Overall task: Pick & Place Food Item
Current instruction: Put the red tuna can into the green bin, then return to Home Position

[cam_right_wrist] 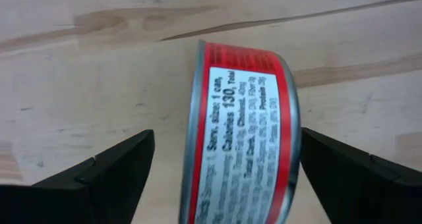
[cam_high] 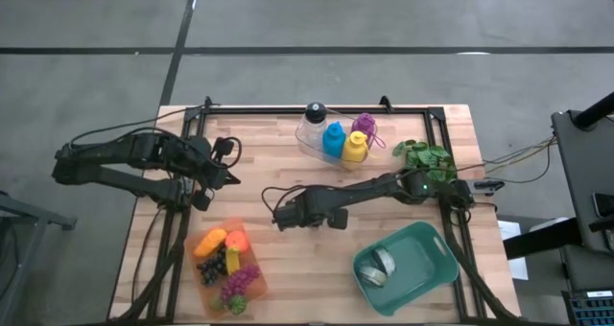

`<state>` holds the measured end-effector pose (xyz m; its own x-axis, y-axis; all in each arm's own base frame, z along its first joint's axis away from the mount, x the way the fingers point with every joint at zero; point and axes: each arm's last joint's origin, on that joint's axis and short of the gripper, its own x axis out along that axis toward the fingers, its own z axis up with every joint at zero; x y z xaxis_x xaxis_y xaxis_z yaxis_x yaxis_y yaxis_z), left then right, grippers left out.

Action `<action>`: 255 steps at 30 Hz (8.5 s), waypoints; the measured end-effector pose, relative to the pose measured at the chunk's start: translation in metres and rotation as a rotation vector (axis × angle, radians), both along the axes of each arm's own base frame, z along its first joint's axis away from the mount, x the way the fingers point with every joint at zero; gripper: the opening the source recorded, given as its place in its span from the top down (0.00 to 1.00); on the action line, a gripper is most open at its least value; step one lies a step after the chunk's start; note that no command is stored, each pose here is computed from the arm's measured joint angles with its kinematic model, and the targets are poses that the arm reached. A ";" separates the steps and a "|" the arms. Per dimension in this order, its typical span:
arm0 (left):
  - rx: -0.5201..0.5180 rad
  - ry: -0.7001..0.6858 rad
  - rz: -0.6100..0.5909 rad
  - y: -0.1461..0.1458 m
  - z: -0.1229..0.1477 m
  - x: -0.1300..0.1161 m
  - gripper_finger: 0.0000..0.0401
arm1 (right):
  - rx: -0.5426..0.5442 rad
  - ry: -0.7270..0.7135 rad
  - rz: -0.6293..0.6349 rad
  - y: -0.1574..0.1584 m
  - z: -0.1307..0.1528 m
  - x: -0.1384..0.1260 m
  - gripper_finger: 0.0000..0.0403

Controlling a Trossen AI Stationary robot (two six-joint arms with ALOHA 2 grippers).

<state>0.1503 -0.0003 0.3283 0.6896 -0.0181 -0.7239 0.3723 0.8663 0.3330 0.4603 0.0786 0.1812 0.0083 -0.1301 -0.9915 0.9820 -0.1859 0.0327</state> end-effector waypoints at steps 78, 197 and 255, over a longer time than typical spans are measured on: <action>-0.018 0.000 0.019 0.000 0.000 0.000 1.00 | -0.002 -0.169 0.166 0.013 0.167 -0.093 0.70; -0.002 -0.030 0.003 0.000 -0.079 0.020 1.00 | -0.385 -0.491 0.438 0.101 0.188 -0.204 0.08; -0.400 -0.685 0.274 0.002 0.021 0.021 1.00 | -1.146 -1.275 1.578 -0.082 0.196 -0.190 0.09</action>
<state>0.1708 0.0017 0.3494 0.9918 0.0480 -0.1181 -0.0415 0.9975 0.0567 0.2704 -0.0033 0.3773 0.9535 0.2984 0.0416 -0.2995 0.9538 0.0230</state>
